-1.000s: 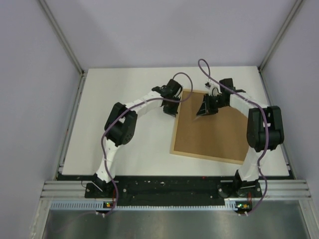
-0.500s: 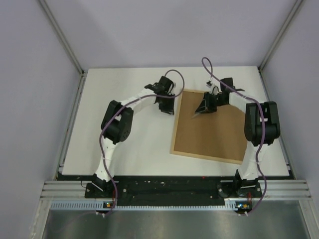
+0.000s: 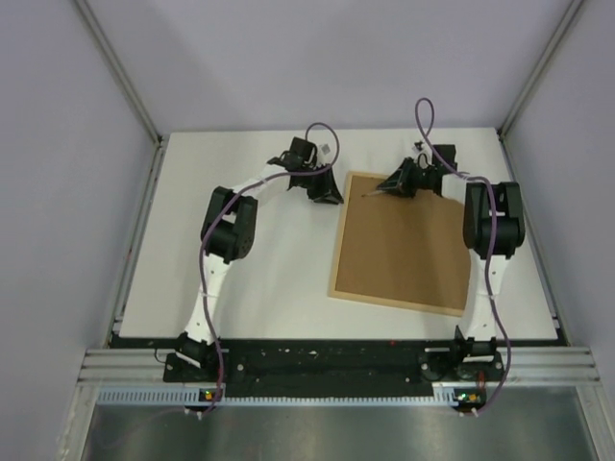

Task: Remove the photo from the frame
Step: Release the photo frame item from the photo frame.

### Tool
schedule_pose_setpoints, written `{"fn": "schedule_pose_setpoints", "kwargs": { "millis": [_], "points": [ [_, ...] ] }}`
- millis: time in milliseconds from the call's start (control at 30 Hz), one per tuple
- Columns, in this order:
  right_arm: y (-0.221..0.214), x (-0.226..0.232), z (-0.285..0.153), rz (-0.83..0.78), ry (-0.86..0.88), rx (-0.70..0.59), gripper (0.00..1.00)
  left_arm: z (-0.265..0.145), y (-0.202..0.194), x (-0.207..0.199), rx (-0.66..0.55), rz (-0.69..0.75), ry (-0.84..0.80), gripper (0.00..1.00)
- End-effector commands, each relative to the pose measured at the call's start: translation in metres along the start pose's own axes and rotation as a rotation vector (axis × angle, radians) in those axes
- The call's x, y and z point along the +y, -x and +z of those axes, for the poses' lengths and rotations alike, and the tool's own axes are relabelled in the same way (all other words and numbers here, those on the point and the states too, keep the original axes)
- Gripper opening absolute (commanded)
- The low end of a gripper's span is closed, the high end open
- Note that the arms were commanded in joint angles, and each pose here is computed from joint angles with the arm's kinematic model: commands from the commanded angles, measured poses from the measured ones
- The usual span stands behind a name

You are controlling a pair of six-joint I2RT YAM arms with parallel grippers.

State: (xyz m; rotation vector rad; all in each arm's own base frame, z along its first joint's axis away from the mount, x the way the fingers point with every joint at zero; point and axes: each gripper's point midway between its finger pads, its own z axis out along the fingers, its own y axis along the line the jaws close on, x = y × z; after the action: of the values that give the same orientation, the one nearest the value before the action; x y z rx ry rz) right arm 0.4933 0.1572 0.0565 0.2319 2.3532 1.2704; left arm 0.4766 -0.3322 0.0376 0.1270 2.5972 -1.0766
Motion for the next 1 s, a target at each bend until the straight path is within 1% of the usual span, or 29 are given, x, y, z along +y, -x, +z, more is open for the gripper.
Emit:
{"fn": "schedule_pose_setpoints", "kwargs": {
  "millis": [0,233,400,633,900,967],
  "points": [
    [0.023,0.011,0.015,-0.035,0.04,-0.064,0.0,0.01,0.006,-0.033,-0.001,0.027,-0.114,0.31],
    [-0.001,0.017,0.031,-0.037,0.069,-0.007,0.0,0.015,0.0,-0.033,0.013,0.006,-0.111,0.28],
    [-0.017,0.02,0.032,-0.032,0.078,0.021,0.0,0.014,-0.002,-0.026,0.005,0.004,-0.061,0.26],
    [-0.02,0.019,0.017,-0.039,0.06,0.018,0.0,0.016,-0.006,-0.012,0.004,0.006,0.034,0.28],
    [-0.01,0.019,-0.003,0.023,0.097,0.001,0.0,0.016,-0.006,-0.01,0.0,0.026,0.075,0.28],
    [-0.009,0.018,-0.004,0.017,0.089,-0.005,0.0,0.016,-0.006,-0.009,0.0,0.025,0.077,0.27]
  ]
}}
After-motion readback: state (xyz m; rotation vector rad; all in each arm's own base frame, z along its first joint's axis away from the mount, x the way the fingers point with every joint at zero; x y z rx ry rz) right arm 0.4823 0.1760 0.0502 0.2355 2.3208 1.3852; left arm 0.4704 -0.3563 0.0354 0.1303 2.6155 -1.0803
